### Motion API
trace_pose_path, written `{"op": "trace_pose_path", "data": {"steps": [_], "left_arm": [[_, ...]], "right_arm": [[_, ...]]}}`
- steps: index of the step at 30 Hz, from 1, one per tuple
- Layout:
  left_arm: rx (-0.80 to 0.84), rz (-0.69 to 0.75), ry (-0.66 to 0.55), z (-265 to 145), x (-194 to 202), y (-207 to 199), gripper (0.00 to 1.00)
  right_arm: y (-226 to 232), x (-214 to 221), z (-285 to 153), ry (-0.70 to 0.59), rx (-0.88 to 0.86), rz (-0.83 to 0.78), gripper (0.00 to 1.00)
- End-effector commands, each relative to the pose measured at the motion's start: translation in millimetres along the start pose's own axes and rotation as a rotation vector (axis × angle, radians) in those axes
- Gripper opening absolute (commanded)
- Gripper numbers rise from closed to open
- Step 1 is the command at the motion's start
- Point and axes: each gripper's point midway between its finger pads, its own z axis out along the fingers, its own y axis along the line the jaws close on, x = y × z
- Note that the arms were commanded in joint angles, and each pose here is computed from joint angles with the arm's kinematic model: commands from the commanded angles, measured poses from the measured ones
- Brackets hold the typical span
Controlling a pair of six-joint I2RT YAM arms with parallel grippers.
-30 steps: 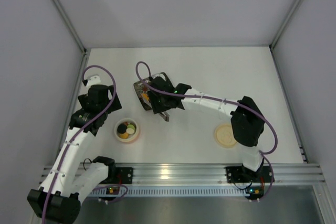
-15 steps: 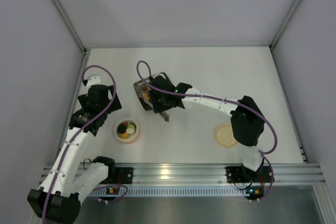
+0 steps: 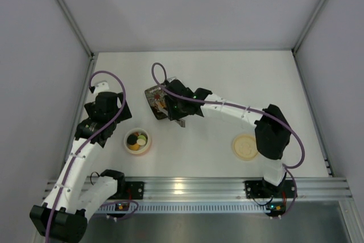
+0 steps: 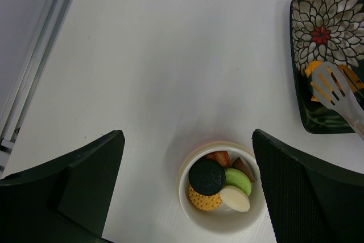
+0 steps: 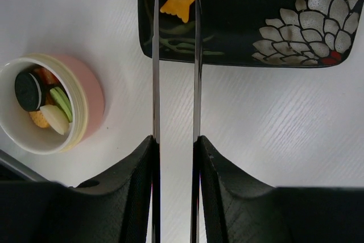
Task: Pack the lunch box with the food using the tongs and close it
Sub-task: Place the fake food in the packing box.
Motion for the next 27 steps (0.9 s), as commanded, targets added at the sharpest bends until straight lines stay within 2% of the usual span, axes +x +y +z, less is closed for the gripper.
{"op": "trace_pose_path", "data": {"steps": [1,17,27], "left_arm": [[-0.006,-0.011,-0.031,-3,-7,2,0.99],[-0.007,-0.01,-0.029,-2,-7,2,0.99],[-0.009,-0.01,-0.029,-2,-7,2,0.99]], "right_arm": [[-1,-39,-33,-0.135,-0.032,0.033,0.27],[4,-34,-62,-0.162,-0.087,0.039,0.26],[52,-10,-100,-0.191,-0.181,-0.033,0.27]]}}
